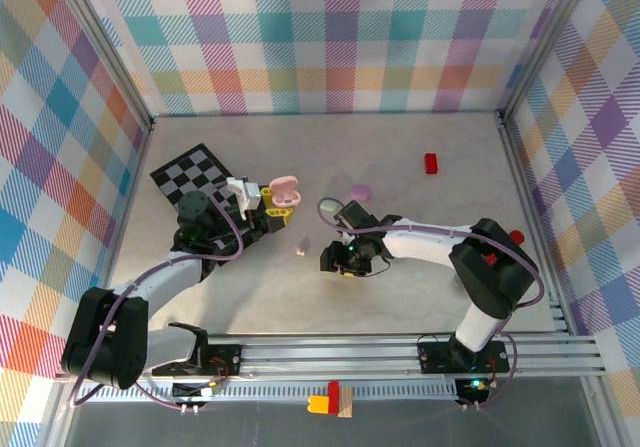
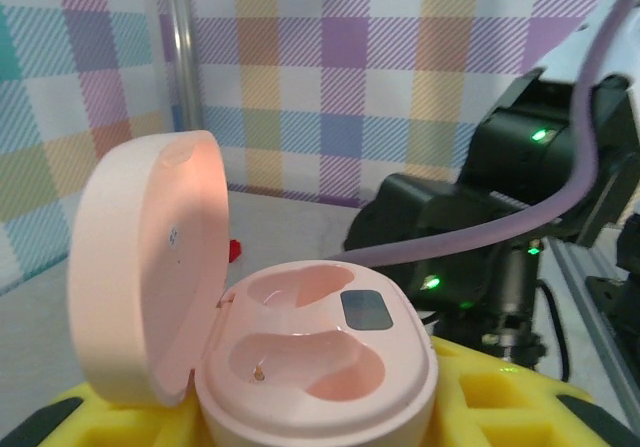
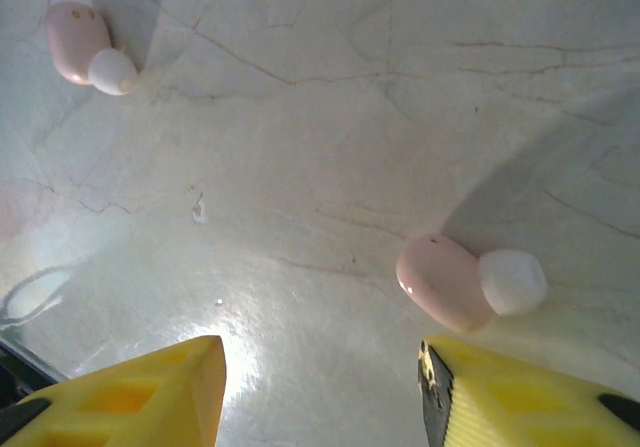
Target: Insert wireless bluetooth earbuds into charging case
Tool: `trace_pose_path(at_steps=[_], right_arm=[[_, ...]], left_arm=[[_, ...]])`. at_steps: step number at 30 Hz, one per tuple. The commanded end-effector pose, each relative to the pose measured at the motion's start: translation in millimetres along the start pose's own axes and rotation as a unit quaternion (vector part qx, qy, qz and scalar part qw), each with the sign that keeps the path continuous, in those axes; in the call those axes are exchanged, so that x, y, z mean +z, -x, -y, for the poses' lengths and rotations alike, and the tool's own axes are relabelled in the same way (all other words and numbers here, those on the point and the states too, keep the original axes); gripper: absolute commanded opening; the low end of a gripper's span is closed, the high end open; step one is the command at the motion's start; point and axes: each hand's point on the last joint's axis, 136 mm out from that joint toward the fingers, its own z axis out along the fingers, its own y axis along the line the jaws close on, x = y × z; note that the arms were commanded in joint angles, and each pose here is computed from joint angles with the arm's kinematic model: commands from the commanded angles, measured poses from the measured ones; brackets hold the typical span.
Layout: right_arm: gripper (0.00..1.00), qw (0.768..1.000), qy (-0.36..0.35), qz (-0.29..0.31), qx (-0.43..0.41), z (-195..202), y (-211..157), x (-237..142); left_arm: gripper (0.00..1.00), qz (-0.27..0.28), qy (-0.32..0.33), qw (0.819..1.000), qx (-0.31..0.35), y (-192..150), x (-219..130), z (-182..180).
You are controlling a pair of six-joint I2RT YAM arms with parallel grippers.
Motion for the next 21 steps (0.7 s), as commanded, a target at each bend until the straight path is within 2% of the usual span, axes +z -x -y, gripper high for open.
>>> trace_pose_path(at_steps=[1, 6, 11, 16, 21], right_arm=[[0.53, 0.996, -0.052, 0.028, -0.064, 2.3, 4.9, -27.5], [0.51, 0.968, -0.17, 0.045, -0.179, 19.0, 13.2, -39.4], [0.46, 0.915, -0.276, 0.03, -0.292, 24.8, 21.0, -34.9], [0.43, 0.876, -0.323, 0.008, -0.358, 25.8, 23.6, -22.1], [0.38, 0.861, -0.346, 0.0, -0.373, 29.0, 29.1, -16.1]], left_arm=[[0.39, 0.027, 0.024, 0.999, 0.019, 10.8, -9.7, -11.3], [0.39, 0.056, 0.064, 0.996, 0.015, 19.5, -29.9, -34.9], [0.39, 0.074, 0.082, 0.994, 0.014, 27.9, -41.5, -45.6], [0.39, 0.076, 0.088, 0.993, 0.02, 31.3, -44.9, -44.7], [0.39, 0.075, 0.085, 0.993, 0.02, 30.9, -44.5, -43.9]])
